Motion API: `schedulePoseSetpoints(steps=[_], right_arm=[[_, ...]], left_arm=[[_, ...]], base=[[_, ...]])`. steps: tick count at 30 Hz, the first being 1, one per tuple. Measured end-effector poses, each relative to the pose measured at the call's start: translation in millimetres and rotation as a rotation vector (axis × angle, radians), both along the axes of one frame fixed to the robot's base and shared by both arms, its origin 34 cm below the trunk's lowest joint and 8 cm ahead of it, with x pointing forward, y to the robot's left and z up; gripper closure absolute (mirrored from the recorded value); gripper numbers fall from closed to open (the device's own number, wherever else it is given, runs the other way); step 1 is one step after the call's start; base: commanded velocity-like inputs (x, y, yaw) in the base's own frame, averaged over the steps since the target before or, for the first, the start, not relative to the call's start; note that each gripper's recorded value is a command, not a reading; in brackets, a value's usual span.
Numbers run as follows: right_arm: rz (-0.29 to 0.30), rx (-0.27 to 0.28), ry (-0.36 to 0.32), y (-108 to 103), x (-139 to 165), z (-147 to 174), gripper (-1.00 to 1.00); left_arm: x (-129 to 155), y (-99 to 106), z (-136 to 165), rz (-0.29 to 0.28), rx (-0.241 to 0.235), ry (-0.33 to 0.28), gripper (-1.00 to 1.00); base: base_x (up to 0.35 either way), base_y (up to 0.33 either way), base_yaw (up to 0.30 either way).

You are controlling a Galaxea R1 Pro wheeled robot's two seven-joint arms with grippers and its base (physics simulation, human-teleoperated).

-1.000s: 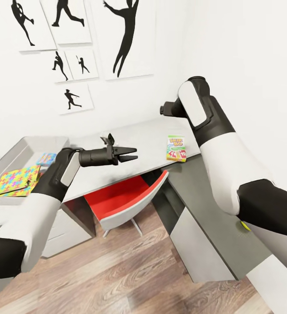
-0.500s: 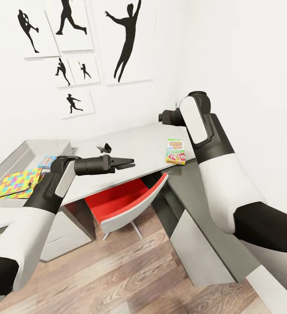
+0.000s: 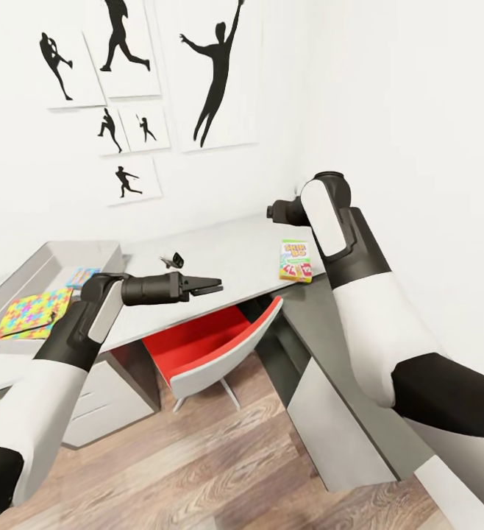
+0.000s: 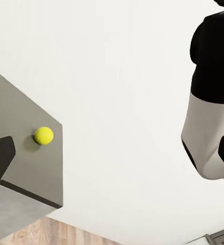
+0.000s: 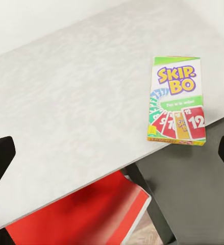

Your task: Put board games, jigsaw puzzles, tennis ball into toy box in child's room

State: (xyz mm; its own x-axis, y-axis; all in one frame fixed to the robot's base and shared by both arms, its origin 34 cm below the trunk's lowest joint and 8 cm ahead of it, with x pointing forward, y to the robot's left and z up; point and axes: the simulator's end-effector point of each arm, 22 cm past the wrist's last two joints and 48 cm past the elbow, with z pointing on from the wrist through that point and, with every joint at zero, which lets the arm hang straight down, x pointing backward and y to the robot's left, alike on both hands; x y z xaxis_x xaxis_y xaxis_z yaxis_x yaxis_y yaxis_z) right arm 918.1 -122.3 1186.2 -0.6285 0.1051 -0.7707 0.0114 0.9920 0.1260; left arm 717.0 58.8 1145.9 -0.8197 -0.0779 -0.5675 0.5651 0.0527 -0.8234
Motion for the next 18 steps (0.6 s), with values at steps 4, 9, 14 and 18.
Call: schedulePoseSetpoints(steps=[4,9,14,18], right_arm=[[0.0,-0.001,-0.002,0,-2,2,-1.0],[-0.001,-0.001,-0.003,0,-5,4,-1.0],[0.0,0.0,-0.002,0,-8,5,-1.0],[0.0,0.0,-0.006,0,-10,8,-1.0]], left_arm=[[-3,1,-1,0.003,0.005,0.003,-1.0],[-8,2,-7,0.004,0.011,0.015,-1.0],[-12,2,-8,0.006,0.014,0.017,-1.0],[-16,2,-10,0.007,0.014,0.024,-1.0]], base=[[0.0,0.0,0.0],[0.0,0.0,0.0],[0.0,0.0,0.0],[0.0,0.0,0.0]])
